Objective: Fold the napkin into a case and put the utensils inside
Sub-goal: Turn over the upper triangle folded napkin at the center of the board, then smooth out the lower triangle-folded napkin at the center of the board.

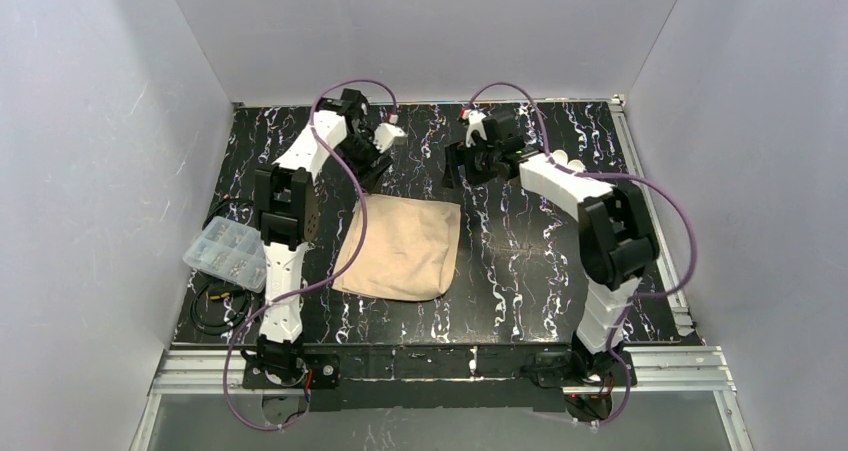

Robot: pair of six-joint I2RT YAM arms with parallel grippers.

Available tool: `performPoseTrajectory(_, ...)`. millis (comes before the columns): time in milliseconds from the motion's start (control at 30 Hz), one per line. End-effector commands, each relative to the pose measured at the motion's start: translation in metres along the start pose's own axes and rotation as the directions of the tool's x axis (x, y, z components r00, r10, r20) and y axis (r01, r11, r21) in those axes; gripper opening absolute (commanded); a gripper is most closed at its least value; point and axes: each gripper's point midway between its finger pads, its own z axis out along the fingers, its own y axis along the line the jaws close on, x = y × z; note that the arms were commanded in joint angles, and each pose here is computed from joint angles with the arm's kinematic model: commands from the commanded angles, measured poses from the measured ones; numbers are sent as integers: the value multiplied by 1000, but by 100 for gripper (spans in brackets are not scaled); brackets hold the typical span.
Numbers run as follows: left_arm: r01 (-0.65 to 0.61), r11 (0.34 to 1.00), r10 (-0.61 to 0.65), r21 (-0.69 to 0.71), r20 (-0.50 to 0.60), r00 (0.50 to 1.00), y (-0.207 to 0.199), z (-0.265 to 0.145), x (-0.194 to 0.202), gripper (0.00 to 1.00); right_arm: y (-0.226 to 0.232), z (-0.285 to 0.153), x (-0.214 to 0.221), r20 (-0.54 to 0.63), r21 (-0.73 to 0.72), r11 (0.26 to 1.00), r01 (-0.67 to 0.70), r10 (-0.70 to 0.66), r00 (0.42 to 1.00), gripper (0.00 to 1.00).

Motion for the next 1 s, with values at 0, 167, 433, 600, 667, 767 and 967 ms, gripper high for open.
performPoseTrajectory(0,86,996,-81,-19,189,979,0,-79,-24,62,17,-35,-18,90,-7,1000,-27,27,996,84)
performPoseTrajectory(167,135,989,-145,65,198,969,-14,-82,-14,56,40,-26,8,49,-156,978,-139,149,988,64)
performPoseTrajectory(433,215,963,-236,162,130,963,-43,-60,11,44,42,-10,26,11,-206,962,-179,185,983,41)
performPoseTrajectory(600,228,963,-246,141,127,961,-43,-65,14,44,39,1,37,-23,-211,956,-206,205,978,58)
performPoseTrajectory(667,236,962,-253,135,126,959,-43,-67,14,44,37,4,42,-28,-205,956,-212,211,977,65)
performPoseTrajectory(767,242,962,-258,129,125,958,-44,-69,15,45,36,1,41,-12,-185,961,-204,206,979,66)
performPoseTrajectory(967,265,956,-279,125,115,953,-40,-68,21,46,33,7,52,-35,-157,967,-202,199,979,66)
